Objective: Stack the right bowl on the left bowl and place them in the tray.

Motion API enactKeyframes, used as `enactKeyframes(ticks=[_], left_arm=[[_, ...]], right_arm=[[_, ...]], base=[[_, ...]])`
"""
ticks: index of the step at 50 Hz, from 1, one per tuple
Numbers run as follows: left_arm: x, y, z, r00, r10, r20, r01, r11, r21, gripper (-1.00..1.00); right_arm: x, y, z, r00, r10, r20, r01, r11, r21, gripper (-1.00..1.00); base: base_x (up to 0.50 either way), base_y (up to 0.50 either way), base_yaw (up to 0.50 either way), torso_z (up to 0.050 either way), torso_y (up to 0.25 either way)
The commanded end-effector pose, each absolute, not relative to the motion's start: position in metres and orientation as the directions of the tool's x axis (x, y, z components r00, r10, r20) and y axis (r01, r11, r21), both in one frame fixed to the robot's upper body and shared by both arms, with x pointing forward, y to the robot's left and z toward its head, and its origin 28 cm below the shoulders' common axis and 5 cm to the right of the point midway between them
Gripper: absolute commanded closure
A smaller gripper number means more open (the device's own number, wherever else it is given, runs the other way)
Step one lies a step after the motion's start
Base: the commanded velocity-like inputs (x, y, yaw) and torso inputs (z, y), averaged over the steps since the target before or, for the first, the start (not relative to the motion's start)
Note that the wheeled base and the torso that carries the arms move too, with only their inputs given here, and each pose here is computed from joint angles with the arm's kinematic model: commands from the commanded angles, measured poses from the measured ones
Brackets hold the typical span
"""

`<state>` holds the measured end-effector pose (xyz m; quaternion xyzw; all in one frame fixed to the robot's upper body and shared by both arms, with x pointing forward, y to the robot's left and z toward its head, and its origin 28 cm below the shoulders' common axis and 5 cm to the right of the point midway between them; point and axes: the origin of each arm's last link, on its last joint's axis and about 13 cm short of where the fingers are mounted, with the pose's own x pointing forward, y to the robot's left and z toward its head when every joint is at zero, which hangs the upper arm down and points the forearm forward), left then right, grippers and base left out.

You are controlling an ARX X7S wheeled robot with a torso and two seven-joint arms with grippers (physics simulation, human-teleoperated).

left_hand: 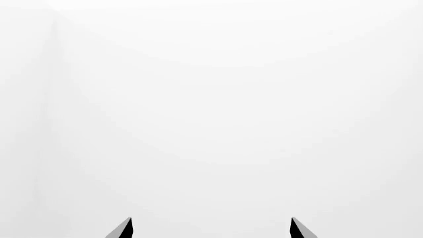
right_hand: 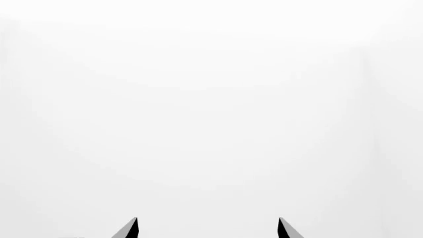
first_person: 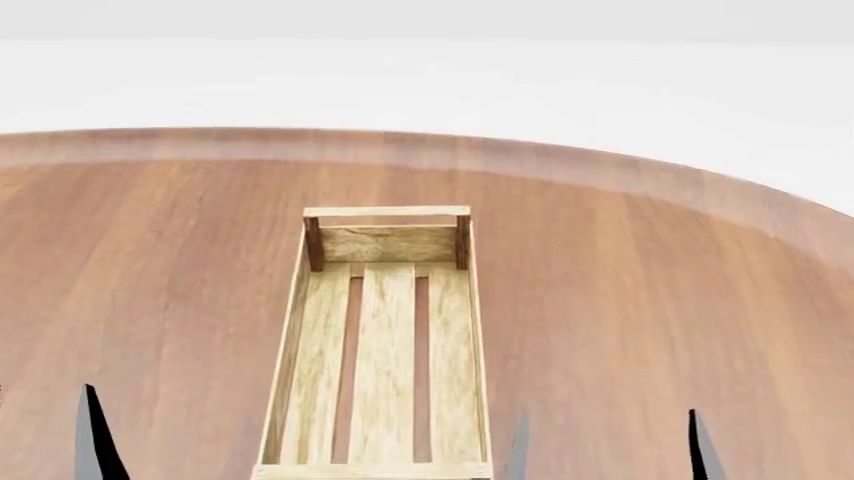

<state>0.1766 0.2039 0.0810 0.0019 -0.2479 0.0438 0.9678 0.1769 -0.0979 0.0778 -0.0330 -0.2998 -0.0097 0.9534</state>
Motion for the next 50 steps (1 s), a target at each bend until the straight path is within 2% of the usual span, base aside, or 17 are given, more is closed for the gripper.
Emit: enactKeyframes(ticks=[1,12,17,41,50], left_arm=[[0.1772,0.2052,0.0816,0.869,0.086,0.487,-0.094,0.996,-0.008,-1.00],[0.1779,0.2055,0.0807,0.869,0.087,0.487,-0.096,0.995,-0.007,-1.00],[0.1772,0.2054,0.0815,0.868,0.087,0.489,-0.095,0.995,-0.007,-1.00],[0.1780,0.2041,0.0817,0.881,0.083,0.467,-0.095,0.995,0.003,-1.00],[0.1786,0.2047,0.0803,0.885,0.090,0.456,-0.108,0.994,0.012,-1.00]], right_arm=[[0.1754,-0.0955,0.0770,0.803,0.046,0.594,0.052,0.988,-0.147,-1.00],[0.1753,-0.0950,0.0756,0.801,0.059,0.596,0.058,0.983,-0.175,-1.00],[0.1750,-0.0963,0.0754,0.804,0.038,0.593,0.046,0.991,-0.126,-1.00],[0.1742,-0.0974,0.0767,0.798,0.021,0.602,0.047,0.994,-0.097,-1.00],[0.1738,-0.0974,0.0769,0.798,0.021,0.603,0.047,0.994,-0.095,-1.00]], base=[[0.50,0.00,0.00,0.000,0.010],[0.50,0.01,0.00,0.000,0.000],[0.49,0.02,0.00,0.000,0.000],[0.00,0.00,0.00,0.000,0.000],[0.00,0.00,0.00,0.000,-0.223]])
